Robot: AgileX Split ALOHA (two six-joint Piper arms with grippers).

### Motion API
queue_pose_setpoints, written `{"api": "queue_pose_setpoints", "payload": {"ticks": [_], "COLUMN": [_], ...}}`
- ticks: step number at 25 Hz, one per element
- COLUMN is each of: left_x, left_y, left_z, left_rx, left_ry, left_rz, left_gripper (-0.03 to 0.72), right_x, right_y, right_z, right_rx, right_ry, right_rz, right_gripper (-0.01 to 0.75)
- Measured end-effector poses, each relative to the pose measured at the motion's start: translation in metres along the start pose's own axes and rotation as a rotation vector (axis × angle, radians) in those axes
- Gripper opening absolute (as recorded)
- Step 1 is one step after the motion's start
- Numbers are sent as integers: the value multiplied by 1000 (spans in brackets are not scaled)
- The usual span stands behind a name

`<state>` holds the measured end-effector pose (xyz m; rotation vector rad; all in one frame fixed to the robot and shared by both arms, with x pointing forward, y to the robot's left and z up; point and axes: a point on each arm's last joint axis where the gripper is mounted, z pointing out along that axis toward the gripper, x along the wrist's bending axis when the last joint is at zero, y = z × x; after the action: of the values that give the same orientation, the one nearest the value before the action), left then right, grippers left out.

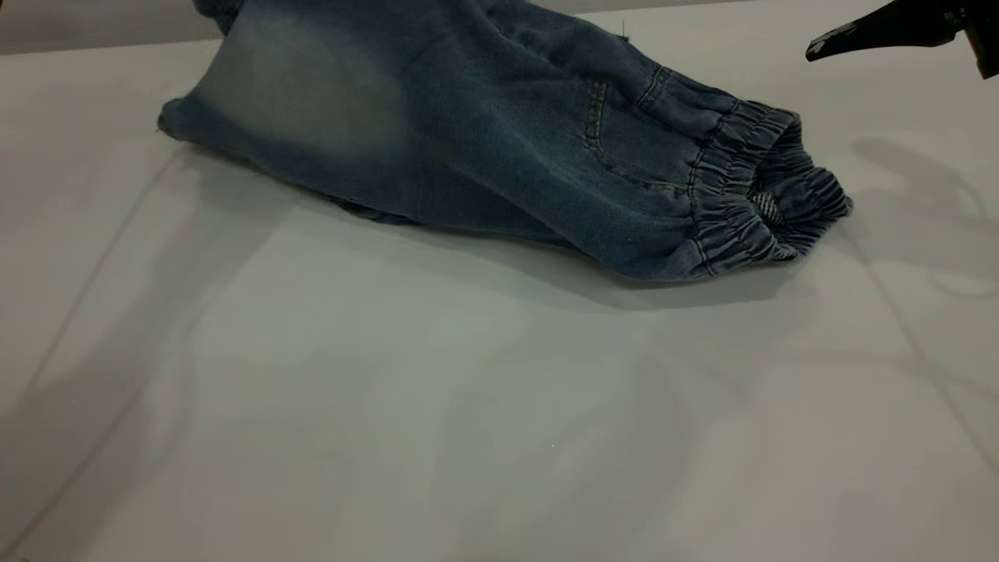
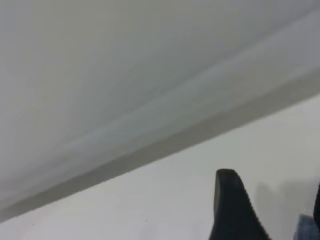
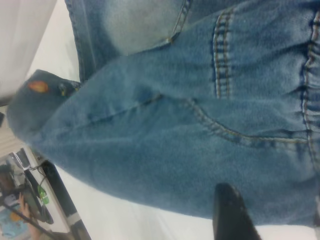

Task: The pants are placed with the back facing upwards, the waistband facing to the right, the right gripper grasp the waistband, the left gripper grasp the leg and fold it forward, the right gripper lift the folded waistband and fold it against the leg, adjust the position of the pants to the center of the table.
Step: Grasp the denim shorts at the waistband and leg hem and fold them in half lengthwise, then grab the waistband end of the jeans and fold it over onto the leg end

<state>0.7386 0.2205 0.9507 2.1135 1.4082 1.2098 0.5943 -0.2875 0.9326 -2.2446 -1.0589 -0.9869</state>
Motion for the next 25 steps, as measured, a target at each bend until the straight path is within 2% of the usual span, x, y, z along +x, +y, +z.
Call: {"api": "queue_pose_setpoints", "payload": {"ticks": [9,15,20,25], "left_x": [16,16,6,-11], "left_y": [24,22,18,21], "left_z": [-10,-18,-24,-34], "left_rx": [-25,54,135,139], "left_ry": [46,-10,-148,-334], "left_rz": [-173,-191,-160,-147], "left_gripper": [368,361,344,344], "right_x": [4,-6,-21,-41], "right_y": [-2,-7,-16,-30], "right_z": [0,0,-1,3], "right_rx": [26,73,163,201], "right_ry": [48,-62,-180,-201], "right_rz": [-70,-92,-145,-223], "right_gripper": [304,304,304,304]}}
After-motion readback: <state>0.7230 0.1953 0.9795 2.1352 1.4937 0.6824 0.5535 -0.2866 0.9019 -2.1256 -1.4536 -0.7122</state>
